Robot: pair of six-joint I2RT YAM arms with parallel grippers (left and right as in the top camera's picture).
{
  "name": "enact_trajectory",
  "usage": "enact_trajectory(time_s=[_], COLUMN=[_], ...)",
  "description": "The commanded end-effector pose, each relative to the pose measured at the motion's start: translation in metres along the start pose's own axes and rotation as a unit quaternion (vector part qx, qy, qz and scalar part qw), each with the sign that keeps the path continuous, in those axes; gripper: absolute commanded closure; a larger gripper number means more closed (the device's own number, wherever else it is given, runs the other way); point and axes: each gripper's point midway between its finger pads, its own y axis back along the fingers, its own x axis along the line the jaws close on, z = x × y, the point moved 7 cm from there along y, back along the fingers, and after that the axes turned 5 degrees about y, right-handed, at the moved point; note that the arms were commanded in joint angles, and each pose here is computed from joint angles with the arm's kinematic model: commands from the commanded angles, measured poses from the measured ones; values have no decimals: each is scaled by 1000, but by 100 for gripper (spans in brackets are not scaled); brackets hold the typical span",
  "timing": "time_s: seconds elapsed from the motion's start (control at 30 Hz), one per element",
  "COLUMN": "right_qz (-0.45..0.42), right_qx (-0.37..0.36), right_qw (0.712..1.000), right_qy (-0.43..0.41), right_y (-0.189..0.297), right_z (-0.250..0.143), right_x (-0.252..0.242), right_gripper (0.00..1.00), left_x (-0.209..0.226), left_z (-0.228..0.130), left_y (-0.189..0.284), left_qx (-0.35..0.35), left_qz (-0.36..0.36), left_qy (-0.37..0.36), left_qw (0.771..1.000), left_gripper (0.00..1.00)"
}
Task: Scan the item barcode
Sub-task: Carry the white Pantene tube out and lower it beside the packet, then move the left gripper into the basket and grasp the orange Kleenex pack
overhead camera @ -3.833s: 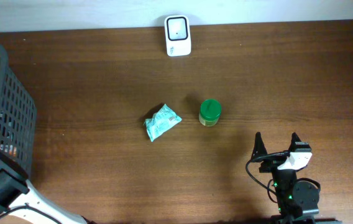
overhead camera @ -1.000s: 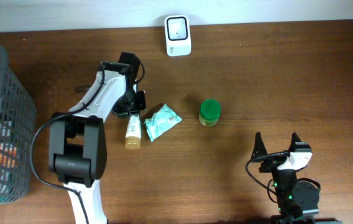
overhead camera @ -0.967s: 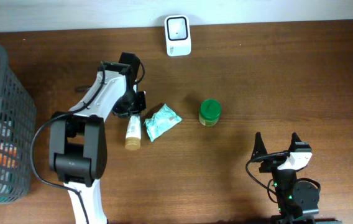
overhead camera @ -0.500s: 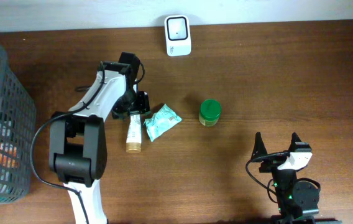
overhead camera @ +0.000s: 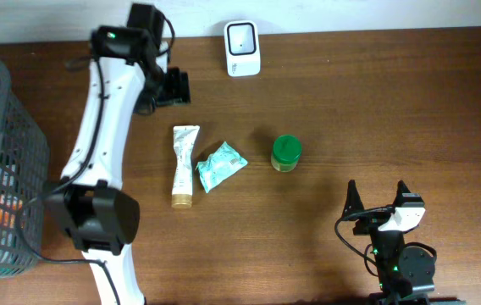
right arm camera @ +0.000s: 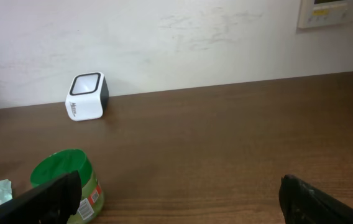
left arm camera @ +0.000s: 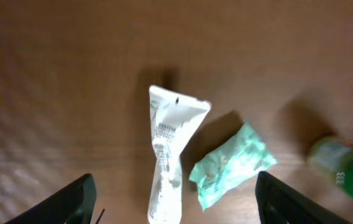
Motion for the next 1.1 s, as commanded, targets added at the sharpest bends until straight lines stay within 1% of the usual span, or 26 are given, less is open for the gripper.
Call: enact_trajectory(time_s=[0.0, 0.13, 0.23, 0.3, 0.37, 0.47, 0.57, 0.67, 0.77, 0.9, 1.07], right_qz=[2, 2, 2, 2, 2, 2, 2, 2, 2, 2, 2], right_qx=[4, 4, 4, 4, 4, 4, 4, 3, 4, 4, 4], right_qw=[1000, 1000, 1000, 1000, 1000, 1000, 1000, 1000, 1000, 1000, 1000], right_qy=[-3, -3, -3, -3, -3, -3, -3, -3, -3, -3, -3], right_y=[0, 0, 0, 0, 0, 0, 0, 0, 0, 0, 0], right_z=[-3, -3, -3, -3, -3, -3, -3, -3, -3, -3, -3], right_x=[1, 1, 1, 1, 1, 1, 1, 1, 1, 1, 1], right_gripper=[2, 1, 2, 2, 2, 2, 2, 2, 2, 2, 2], left_x=[15, 46, 87, 115, 158, 208, 259, 296, 331, 363, 390], left_z=[12, 19, 18, 15, 6, -7, -28, -47, -70, -90, -107], left_y=[85, 140, 179, 196, 214, 224, 227, 224, 207, 173, 117], left_qx=[-110, -192, -250, -273, -295, -301, -285, -265, -219, -153, -85], left_qz=[-26, -29, -15, 0, 20, 46, 74, 96, 108, 115, 119], left_qy=[-9, 26, 72, 104, 174, 260, 350, 405, 475, 523, 553], left_qw=[993, 981, 966, 956, 939, 916, 889, 870, 846, 831, 820], left_gripper=[19, 19, 19, 19, 19, 20, 21, 24, 25, 28, 34])
